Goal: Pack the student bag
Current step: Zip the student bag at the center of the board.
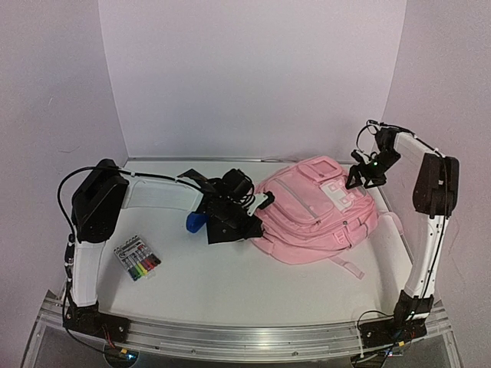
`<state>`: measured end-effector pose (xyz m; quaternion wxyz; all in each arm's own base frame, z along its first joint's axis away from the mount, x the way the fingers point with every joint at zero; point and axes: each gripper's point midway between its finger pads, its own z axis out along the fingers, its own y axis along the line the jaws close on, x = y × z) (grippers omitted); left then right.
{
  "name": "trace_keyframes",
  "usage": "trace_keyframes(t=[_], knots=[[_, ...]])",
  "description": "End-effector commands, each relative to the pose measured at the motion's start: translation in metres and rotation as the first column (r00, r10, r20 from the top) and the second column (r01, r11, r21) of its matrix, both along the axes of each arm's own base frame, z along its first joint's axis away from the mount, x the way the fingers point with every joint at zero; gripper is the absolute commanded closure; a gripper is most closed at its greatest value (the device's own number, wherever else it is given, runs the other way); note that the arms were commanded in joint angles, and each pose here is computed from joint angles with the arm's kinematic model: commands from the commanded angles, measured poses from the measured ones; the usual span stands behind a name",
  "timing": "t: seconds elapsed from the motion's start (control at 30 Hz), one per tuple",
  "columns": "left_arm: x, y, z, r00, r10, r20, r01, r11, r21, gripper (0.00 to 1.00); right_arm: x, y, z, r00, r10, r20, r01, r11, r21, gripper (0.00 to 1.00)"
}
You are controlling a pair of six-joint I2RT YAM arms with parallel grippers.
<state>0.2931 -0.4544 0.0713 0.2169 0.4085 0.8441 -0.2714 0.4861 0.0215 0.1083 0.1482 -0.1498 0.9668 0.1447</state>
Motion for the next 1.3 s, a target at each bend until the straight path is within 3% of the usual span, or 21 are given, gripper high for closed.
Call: trace_keyframes(t=[0.0, 0.13, 0.2, 0.3, 0.33, 0.6, 0.77, 0.9, 1.07, 1.27], knots=[[0.042, 0.0, 0.012, 0.997, 0.077, 0.012, -0.076, 0.995, -0.057, 1.0, -0.032, 0.011, -0.004, 0.991, 0.076, -0.113, -0.069, 0.996, 0.064, 0.09], [0.072, -0.001, 0.011, 0.991, 0.133, 0.005, -0.133, 0.989, -0.063, 1.0, -0.072, 0.027, 0.002, 0.975, 0.12, -0.187, -0.082, 0.977, 0.197, 0.35], [0.078, -0.006, 0.014, 0.992, 0.126, 0.011, -0.125, 0.989, -0.075, 1.0, -0.089, 0.033, 0.003, 0.97, 0.123, -0.211, -0.073, 0.971, 0.23, 0.55], [0.076, -0.009, 0.015, 0.994, 0.113, 0.009, -0.112, 0.99, -0.08, 1.0, -0.096, 0.032, -0.007, 0.971, 0.046, -0.236, 0.006, 0.976, 0.217, 0.94], [0.074, -0.006, 0.014, 0.993, 0.115, 0.004, -0.114, 0.991, -0.073, 1.0, -0.094, 0.028, -0.011, 0.971, 0.003, -0.238, 0.046, 0.979, 0.199, 1.0], [0.015, 0.021, 0.017, 0.998, 0.07, 0.006, -0.07, 0.998, 0.007, 1.0, -0.071, -0.014, -0.016, 0.947, -0.275, -0.168, 0.296, 0.948, 0.113, 1.0], [-0.032, 0.021, 0.003, 1.0, -0.01, -0.001, 0.01, 0.998, 0.066, 0.99, -0.071, -0.023, -0.021, 0.932, -0.32, -0.17, 0.338, 0.937, 0.092, 1.0], [-0.047, -0.003, -0.002, 1.0, -0.022, -0.022, 0.023, 0.999, 0.045, 1.0, -0.076, -0.016, -0.019, 0.929, -0.32, -0.183, 0.345, 0.93, 0.126, 1.0], [-0.025, -0.04, 0.007, 0.999, 0.046, -0.021, -0.047, 0.998, -0.051, 1.0, -0.094, -0.009, -0.015, 0.932, -0.303, -0.198, 0.335, 0.93, 0.15, 1.0], [0.052, -0.058, 0.023, 0.989, 0.148, -0.013, -0.148, 0.979, -0.143, 1.0, -0.112, 0.005, 0.001, 0.951, -0.245, -0.189, 0.283, 0.935, 0.213, 0.96]])
